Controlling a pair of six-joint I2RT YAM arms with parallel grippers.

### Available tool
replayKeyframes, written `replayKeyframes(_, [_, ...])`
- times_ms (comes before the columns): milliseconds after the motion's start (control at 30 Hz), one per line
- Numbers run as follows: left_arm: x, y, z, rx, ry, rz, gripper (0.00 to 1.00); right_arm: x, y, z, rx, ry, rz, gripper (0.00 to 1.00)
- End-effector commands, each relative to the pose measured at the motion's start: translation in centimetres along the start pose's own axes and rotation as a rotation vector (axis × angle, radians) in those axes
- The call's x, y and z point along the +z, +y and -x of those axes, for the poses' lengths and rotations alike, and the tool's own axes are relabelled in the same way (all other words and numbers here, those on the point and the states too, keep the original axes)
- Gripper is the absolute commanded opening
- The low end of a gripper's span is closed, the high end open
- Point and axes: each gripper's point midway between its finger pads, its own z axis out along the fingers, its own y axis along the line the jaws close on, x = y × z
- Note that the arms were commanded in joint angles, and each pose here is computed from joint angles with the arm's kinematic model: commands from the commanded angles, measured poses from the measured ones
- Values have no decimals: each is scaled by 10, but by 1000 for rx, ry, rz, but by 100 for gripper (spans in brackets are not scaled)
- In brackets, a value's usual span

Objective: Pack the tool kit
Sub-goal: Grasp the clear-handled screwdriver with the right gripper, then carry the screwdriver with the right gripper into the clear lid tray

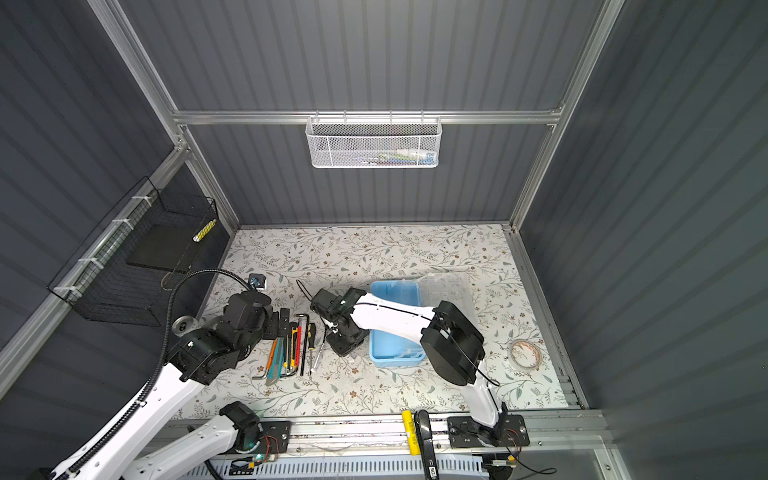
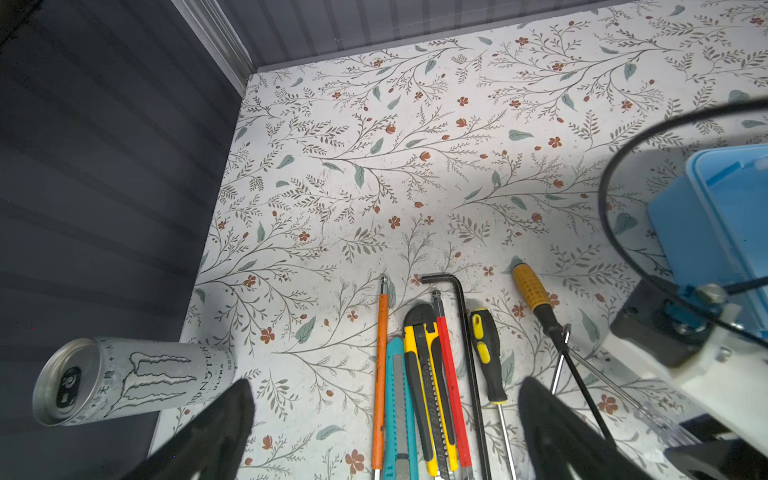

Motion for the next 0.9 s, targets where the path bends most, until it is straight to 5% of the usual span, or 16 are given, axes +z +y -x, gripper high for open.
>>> replayKeyframes(0, [3,0,-1,15,7,1,99,-17,5,-16,-41,69,32,0])
replayKeyframes(367, [7,0,2,18,9,7,100,-58,-4,-13,22,-12,132,0])
replayKeyframes(600, [15,-8,2,44,33,-6,100,-103,-57,-1,199,-229,152,0])
replayKeyframes(867, [21,-11,0,51,54,-17,100,-138,-127,-28,342,-341,32,0])
